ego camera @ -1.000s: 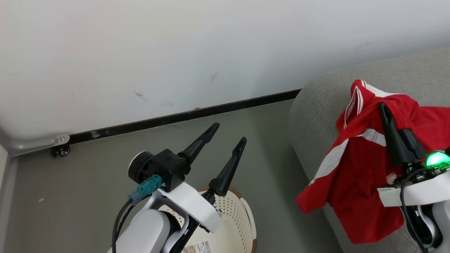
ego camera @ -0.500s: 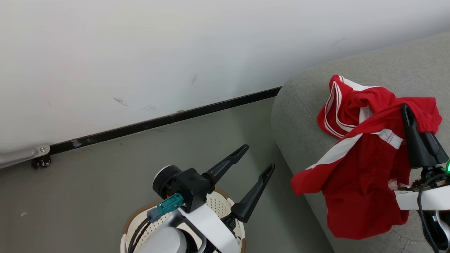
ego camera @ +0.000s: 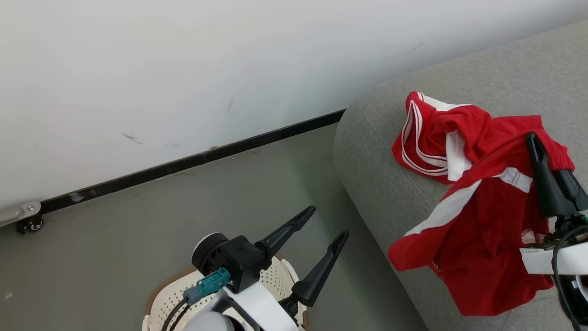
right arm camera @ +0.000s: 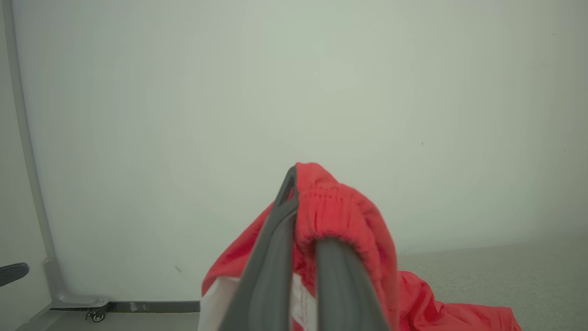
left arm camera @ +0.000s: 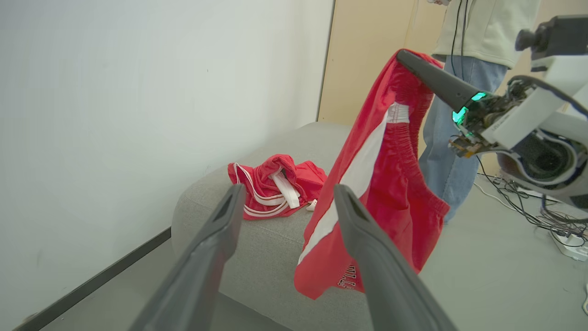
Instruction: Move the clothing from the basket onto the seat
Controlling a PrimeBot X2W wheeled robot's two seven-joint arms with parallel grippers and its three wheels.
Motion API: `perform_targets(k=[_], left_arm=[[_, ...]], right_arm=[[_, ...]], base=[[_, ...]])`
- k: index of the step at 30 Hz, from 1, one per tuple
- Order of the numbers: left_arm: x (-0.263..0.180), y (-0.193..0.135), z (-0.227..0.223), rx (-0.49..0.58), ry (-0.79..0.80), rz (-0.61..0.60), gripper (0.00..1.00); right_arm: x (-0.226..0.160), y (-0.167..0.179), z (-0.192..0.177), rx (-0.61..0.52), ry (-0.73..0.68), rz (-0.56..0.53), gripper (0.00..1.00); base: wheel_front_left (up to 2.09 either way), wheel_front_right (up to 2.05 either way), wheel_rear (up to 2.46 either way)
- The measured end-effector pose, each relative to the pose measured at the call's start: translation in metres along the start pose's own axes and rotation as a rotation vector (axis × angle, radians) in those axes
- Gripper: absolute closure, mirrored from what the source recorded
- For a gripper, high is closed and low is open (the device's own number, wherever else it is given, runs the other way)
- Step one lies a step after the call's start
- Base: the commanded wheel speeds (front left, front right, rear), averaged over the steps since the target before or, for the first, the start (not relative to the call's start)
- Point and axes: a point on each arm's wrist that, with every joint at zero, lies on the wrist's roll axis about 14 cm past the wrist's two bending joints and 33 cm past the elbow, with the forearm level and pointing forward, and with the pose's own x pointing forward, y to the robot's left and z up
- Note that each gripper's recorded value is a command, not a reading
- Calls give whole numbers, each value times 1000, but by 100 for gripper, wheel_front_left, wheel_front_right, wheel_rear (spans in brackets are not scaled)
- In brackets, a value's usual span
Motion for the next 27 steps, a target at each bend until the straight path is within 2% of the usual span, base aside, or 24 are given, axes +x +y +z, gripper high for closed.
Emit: perform_targets(k=[12, 20, 27], left_arm=[[1, 6, -5, -29, -6, -2, 0], [-3, 26, -8, -34, -3, 33, 0], [-1, 42, -2, -23, -25, 56, 0]], right_arm=[[47, -8, 39, -80, -30, 38, 100], [87, -29, 69, -118, -64, -5, 100], [112, -65, 102, -180, -105, -88, 100]], base=[[0, 0, 0], [0, 0, 0], [0, 0, 0]])
